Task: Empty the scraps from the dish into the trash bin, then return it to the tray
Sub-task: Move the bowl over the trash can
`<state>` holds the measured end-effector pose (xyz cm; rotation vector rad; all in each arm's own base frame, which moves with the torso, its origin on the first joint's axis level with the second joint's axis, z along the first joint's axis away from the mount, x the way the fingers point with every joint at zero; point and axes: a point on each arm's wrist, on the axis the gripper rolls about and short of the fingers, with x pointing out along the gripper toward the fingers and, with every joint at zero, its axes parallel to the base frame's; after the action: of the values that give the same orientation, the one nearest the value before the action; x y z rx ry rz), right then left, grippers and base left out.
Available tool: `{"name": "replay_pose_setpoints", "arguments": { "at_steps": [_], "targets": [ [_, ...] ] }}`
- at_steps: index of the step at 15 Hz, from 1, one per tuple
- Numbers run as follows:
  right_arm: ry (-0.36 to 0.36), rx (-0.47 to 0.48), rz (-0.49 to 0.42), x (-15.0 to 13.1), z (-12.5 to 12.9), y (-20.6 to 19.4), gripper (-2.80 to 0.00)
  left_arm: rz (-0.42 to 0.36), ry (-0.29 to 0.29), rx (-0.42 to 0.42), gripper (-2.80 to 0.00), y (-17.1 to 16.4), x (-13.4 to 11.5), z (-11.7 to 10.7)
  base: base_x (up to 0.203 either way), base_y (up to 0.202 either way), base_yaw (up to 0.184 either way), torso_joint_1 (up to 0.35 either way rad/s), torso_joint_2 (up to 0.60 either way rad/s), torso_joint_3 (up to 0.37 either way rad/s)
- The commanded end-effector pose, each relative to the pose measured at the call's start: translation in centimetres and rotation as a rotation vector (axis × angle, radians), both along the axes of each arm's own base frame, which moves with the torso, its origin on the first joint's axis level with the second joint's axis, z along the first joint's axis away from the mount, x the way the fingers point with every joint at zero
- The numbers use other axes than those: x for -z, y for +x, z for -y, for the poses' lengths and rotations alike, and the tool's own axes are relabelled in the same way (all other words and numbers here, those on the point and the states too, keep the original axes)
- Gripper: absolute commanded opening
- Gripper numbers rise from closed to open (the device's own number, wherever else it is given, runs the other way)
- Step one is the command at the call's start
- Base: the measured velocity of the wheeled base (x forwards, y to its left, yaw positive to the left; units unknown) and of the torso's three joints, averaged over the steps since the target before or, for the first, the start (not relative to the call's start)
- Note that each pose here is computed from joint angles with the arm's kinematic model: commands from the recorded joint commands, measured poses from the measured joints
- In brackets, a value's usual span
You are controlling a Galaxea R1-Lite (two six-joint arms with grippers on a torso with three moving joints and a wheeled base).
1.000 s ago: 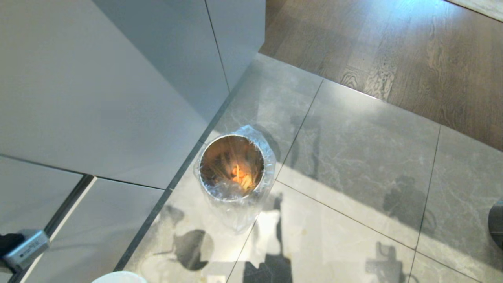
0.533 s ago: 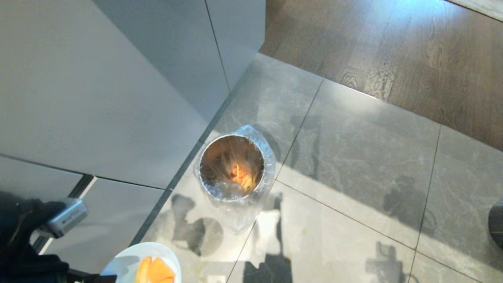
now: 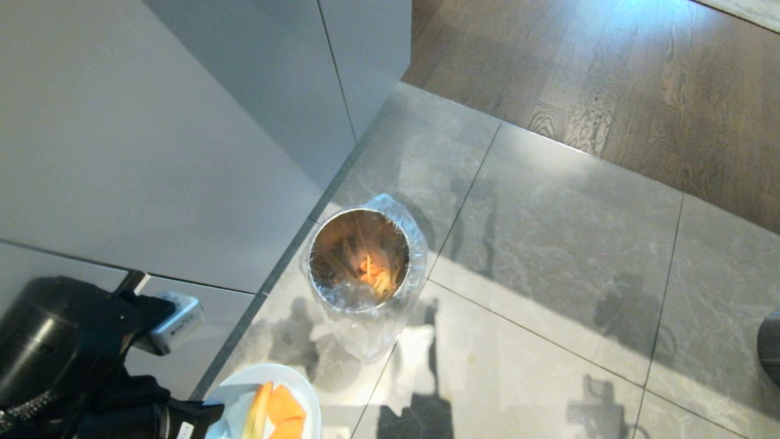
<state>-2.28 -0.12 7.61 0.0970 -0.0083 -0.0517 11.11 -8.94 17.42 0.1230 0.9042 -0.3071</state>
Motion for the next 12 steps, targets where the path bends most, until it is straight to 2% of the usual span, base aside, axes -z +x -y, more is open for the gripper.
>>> {"name": "replay_pose_setpoints", "arguments": {
  "at_steps": [1,6,12],
  "targets": [
    [0.0,0.0,0.002,0.0,0.0,0.0,-2.8,0.004,0.032,0.029,-2.8,-0.2,0.2,0.7,0.0,0.0,0.0,0.0,0.0,0.0],
    [0.0,0.0,0.002,0.0,0.0,0.0,-2.8,0.035,0.09,0.04,-2.8,-0.4,0.4,1.3,0.0,0.0,0.0,0.0,0.0,0.0],
    [0.0,0.0,0.0,0.0,0.0,0.0,-2.8,0.092,0.114,0.012,-2.8,0.8,-0.7,2.8,0.0,0.0,0.0,0.0,0.0,0.0]
  ]
}}
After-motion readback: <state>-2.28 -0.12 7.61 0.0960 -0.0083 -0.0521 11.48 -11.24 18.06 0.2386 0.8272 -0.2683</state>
